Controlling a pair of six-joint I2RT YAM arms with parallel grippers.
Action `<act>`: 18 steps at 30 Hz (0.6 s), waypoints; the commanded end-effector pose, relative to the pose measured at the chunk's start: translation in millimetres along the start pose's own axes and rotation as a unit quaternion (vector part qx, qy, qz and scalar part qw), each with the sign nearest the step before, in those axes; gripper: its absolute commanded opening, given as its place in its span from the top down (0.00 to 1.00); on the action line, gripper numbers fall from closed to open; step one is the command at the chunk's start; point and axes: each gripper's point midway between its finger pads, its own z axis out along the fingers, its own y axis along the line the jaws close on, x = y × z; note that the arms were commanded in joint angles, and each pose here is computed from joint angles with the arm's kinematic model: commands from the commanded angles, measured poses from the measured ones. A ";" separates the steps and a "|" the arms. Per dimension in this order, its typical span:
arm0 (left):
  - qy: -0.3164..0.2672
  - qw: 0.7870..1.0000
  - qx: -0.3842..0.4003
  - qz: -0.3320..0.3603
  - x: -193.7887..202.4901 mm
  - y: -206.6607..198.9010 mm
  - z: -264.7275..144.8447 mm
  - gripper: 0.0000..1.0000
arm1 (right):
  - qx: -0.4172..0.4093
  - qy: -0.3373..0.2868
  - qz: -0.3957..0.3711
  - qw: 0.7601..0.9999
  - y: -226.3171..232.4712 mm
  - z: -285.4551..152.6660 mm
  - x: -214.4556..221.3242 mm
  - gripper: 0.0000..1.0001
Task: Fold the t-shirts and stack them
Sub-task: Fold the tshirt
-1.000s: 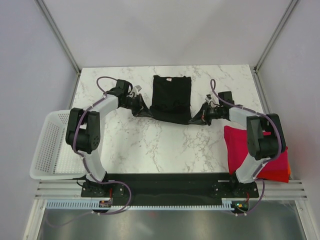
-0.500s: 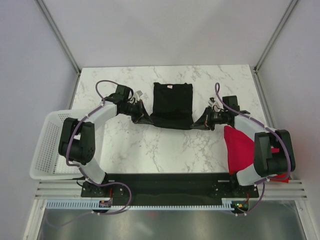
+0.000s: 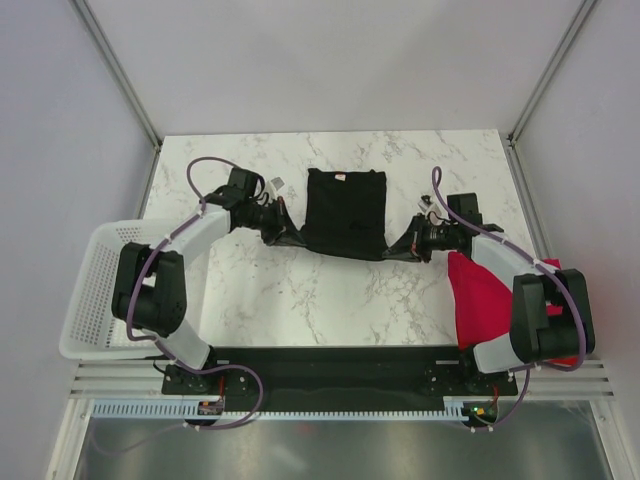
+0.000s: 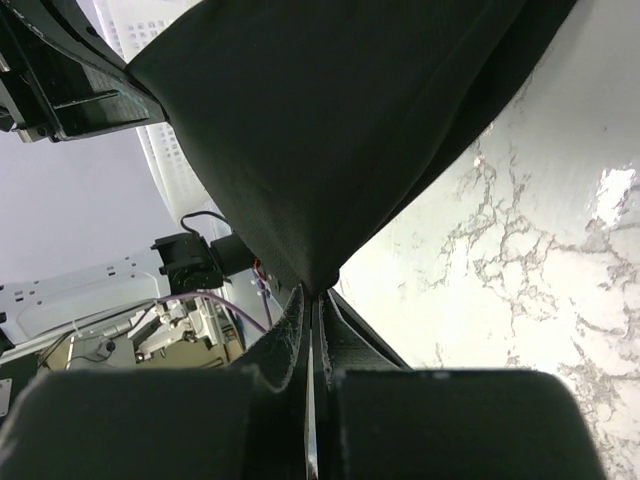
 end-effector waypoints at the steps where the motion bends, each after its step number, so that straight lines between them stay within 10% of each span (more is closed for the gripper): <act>1: -0.008 0.999 0.003 0.041 -14.1 -0.5 6.7 0.98 | -0.009 -0.036 -0.041 0.998 9.2 2.4 -28.0 1.00; 18: -0.148 0.963 -0.001 0.227 -245.2 -7.9 60.1 0.96 | -0.019 -0.132 -0.170 0.976 16.9 64.3 -257.2 0.98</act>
